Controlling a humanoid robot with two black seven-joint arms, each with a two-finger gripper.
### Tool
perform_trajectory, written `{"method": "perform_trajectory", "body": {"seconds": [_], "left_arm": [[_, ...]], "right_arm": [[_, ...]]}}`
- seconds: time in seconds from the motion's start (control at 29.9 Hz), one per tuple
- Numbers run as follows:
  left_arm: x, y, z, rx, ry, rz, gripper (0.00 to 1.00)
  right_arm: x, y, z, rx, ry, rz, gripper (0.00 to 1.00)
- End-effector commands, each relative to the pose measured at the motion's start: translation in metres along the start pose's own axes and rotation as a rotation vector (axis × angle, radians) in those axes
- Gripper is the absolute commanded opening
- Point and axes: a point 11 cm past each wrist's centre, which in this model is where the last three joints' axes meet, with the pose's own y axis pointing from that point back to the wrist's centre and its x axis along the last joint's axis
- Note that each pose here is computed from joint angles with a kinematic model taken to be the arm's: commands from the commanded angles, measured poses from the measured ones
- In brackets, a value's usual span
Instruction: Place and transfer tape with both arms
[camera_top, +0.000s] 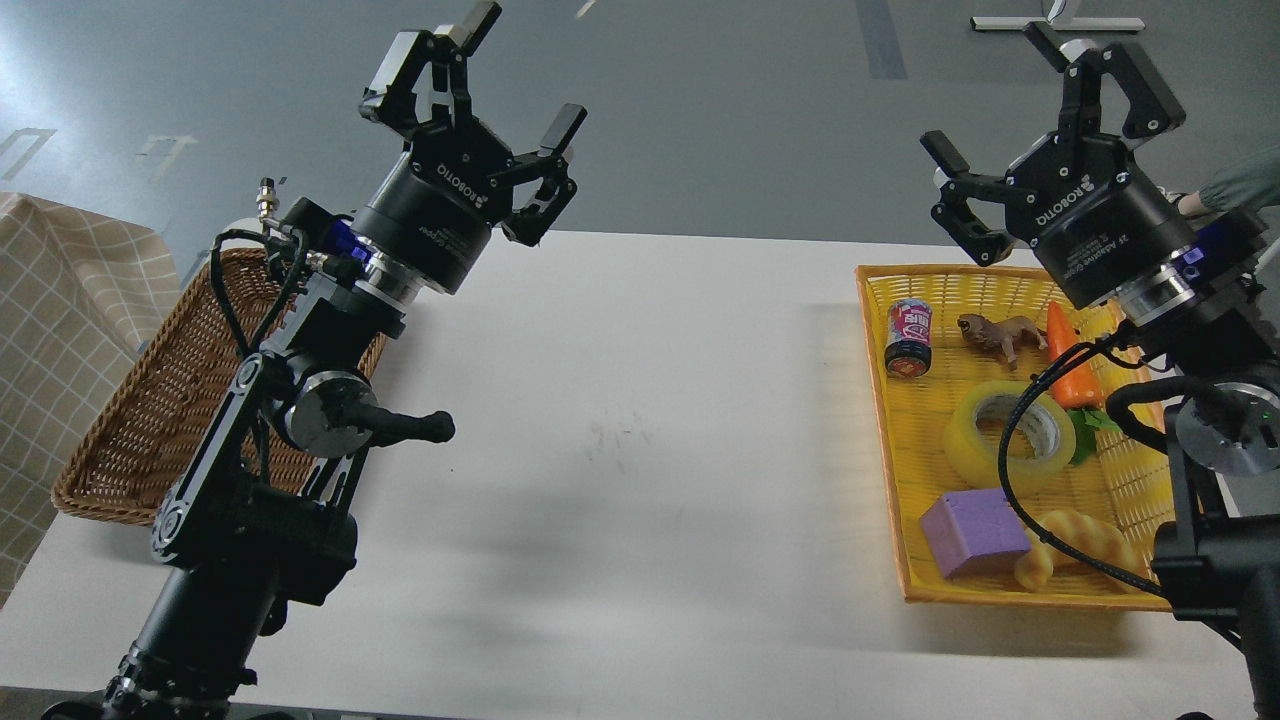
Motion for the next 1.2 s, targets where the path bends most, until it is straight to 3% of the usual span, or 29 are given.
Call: {"method": "perform_trajectory", "body": {"seconds": [0.0, 1.17], "left_arm": [[-0.0039, -0.0009, 0.0052, -0.016, -0.005, -0.004, 0.98], [-0.002, 0.0011, 0.0066, -0.004, -0.014, 0.0, 0.98]], "right_arm": [[-0.0003, 0.0005, 0.0007, -0.007, 0.016, 0.002, 1.0], [-0.0019, 0.0052, 0.0034, -0.013, 0.054, 0.012, 1.0]]}}
